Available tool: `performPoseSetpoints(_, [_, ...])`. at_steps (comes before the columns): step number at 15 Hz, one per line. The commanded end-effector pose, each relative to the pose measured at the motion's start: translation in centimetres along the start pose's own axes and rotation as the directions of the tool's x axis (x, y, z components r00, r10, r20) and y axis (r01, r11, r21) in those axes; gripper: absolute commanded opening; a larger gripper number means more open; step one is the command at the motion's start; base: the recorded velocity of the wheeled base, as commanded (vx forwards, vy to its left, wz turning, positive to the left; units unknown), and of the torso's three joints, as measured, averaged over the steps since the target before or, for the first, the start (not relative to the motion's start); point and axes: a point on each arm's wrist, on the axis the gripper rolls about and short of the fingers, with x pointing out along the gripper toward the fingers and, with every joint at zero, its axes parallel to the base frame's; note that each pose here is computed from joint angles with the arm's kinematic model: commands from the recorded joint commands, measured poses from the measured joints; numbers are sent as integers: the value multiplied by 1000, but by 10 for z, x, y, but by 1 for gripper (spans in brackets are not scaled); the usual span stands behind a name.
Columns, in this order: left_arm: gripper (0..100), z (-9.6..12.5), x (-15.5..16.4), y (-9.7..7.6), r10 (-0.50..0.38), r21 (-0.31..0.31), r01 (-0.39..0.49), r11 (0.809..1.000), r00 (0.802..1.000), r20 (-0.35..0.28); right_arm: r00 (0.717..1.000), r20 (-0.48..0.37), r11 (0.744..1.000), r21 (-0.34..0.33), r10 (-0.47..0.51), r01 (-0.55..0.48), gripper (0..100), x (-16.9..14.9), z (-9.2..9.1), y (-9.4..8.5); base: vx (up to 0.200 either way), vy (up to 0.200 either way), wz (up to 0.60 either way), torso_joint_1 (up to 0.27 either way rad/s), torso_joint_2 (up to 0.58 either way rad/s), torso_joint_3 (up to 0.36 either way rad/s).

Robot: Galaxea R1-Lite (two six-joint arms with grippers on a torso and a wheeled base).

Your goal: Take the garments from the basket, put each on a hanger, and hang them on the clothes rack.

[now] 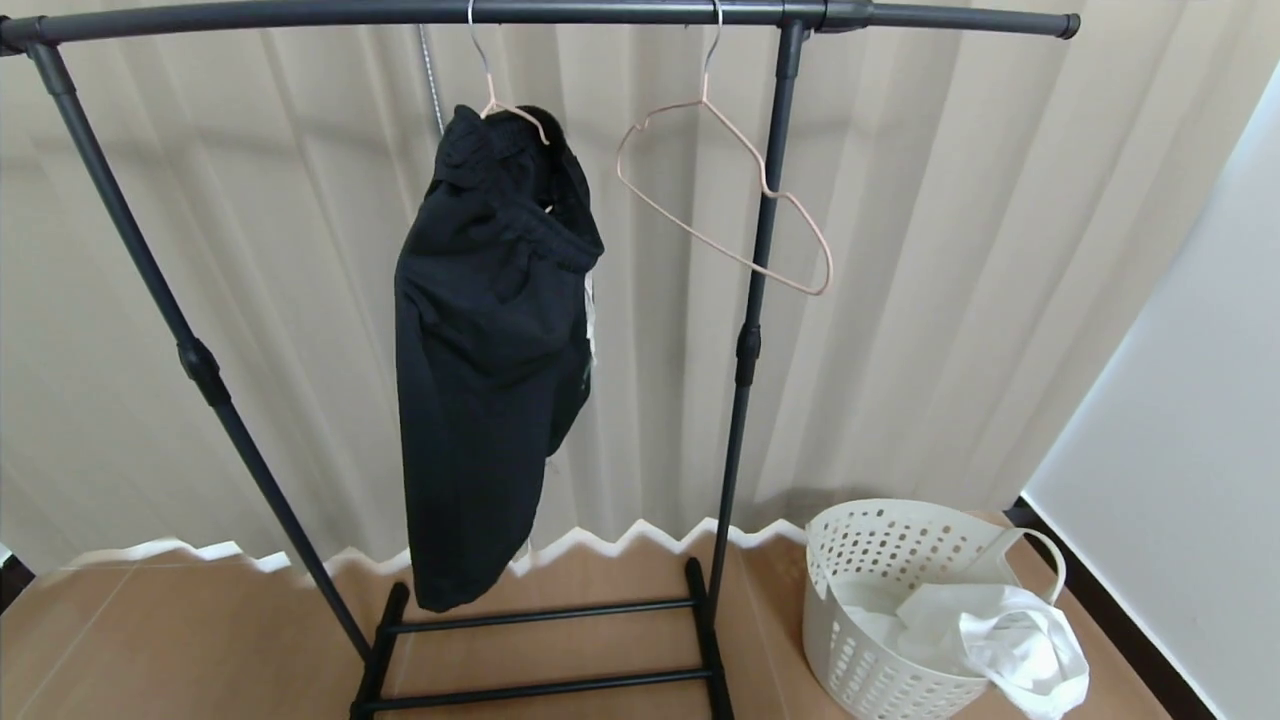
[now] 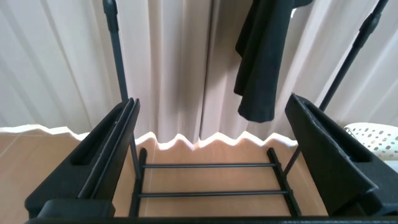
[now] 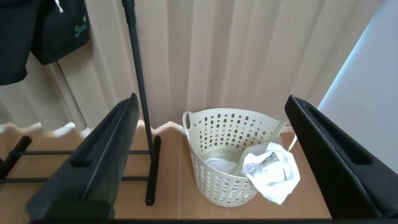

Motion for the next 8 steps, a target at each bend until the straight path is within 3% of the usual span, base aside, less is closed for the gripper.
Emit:
performPoseSetpoints(1, [100, 0, 0, 0, 2, -1, -2, 1000, 1000, 0, 1000, 0, 1000, 0, 1, -1, 100, 0, 0, 0, 0, 0, 0, -110, 481, 364])
performPoseSetpoints(5, [100, 0, 0, 0, 2, -1, -2, 1000, 1000, 0, 1000, 0, 1000, -2, 1, -1, 100, 0, 0, 0, 0, 0, 0, -83, 464, 377])
performPoseSetpoints(8, [100, 0, 0, 0, 0, -1, 0, 1000, 1000, -1, 1000, 0, 1000, -2, 1, -1, 100, 0, 0, 0, 0, 0, 0, -20, 162, 141])
